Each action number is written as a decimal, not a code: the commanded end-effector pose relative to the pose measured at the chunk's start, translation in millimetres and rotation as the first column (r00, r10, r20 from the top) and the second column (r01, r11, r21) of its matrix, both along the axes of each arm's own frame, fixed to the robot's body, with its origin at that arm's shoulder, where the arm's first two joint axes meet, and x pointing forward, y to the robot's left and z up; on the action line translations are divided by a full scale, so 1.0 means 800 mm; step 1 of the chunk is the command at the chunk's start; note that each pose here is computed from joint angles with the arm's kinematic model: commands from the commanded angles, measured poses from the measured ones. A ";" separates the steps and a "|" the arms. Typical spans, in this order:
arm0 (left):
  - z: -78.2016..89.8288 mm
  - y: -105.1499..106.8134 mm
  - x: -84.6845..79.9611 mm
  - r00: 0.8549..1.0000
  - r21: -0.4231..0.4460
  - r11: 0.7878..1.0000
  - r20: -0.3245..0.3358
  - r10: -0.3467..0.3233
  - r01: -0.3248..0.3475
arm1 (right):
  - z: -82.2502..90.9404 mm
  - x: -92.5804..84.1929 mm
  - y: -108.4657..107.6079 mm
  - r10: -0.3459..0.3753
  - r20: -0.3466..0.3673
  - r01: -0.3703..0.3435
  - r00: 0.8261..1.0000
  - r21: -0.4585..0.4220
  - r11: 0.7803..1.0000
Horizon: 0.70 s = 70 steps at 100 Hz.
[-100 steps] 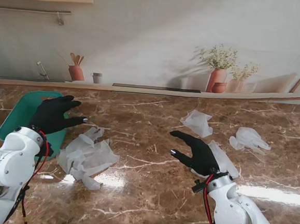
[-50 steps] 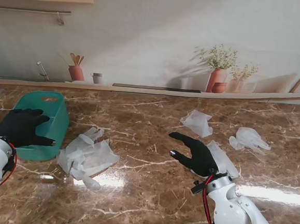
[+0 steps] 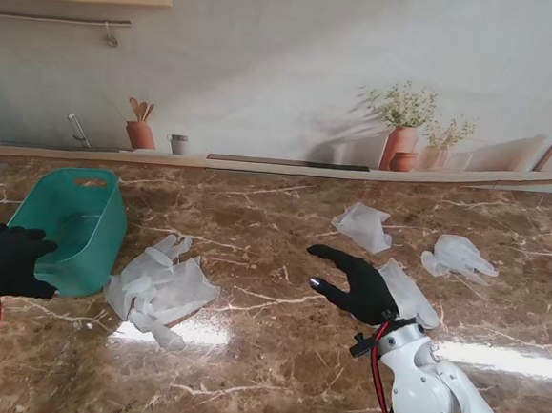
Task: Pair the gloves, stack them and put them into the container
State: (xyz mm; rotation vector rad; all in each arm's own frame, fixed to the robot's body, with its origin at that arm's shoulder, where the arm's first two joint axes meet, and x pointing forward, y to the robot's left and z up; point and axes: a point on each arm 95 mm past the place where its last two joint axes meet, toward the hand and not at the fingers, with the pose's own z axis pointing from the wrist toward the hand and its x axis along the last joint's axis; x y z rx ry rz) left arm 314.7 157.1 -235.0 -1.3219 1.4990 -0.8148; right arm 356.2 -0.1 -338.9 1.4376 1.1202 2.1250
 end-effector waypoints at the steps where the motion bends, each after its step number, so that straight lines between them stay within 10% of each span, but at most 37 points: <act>1: -0.011 0.006 0.004 1.000 0.011 1.000 -0.017 0.007 -0.007 | -0.007 -0.003 0.002 0.009 -0.023 -0.009 1.000 -0.005 1.000; 70: -0.070 0.016 0.059 0.997 0.010 0.997 -0.008 -0.073 0.073 | -0.008 -0.005 0.003 0.012 -0.048 -0.013 0.999 -0.028 1.000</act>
